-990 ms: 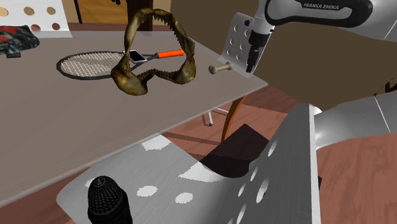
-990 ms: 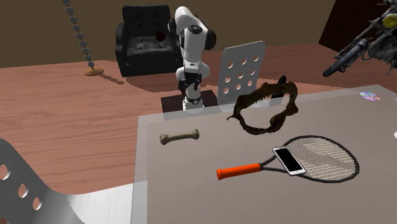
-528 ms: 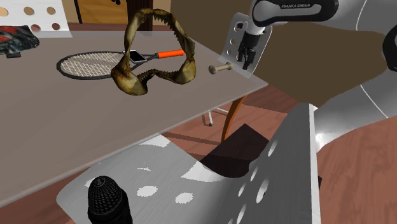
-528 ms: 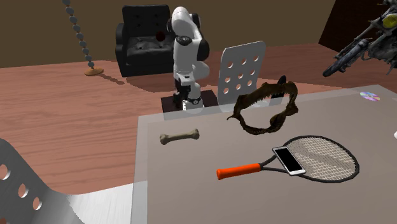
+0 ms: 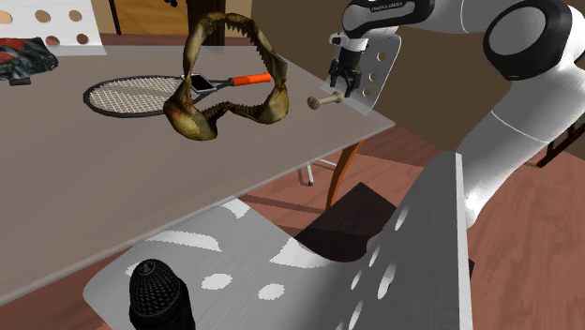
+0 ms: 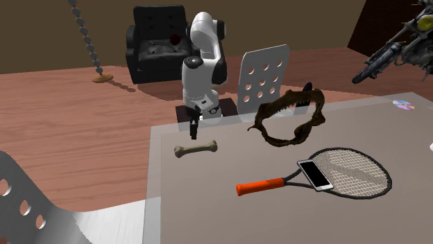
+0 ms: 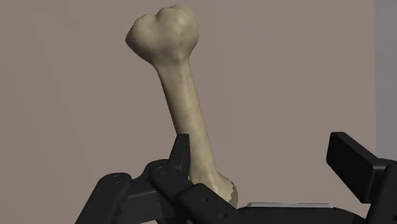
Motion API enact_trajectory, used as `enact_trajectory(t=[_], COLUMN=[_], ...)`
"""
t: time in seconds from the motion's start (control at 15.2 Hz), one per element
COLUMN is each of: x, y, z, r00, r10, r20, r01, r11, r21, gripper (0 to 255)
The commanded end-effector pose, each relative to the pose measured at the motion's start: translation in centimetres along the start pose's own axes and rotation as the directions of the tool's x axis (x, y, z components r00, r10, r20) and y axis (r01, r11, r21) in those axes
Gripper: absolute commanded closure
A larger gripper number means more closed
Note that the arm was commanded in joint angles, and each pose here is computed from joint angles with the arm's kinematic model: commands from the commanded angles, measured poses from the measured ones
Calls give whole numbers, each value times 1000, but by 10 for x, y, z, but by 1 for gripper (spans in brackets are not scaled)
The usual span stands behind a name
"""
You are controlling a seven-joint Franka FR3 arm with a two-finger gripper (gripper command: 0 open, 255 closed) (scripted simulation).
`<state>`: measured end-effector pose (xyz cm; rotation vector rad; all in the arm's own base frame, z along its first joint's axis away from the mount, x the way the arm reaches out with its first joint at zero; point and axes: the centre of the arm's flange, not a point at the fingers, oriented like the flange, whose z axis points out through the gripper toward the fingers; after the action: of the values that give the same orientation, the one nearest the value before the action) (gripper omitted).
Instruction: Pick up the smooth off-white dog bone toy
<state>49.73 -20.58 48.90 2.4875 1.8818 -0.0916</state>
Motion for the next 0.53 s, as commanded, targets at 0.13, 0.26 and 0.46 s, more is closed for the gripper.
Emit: enact_trajectory(t=[0.13, 0.26, 0.46], x=[10, 11, 12], y=[49, 50, 50], z=[18, 29, 45], r00=[975, 975, 975], r10=[-220, -220, -220], r20=[-12, -12, -12], r01=[220, 220, 220], r11=[975, 975, 975], r21=[1, 1, 1], gripper=[0, 0, 0])
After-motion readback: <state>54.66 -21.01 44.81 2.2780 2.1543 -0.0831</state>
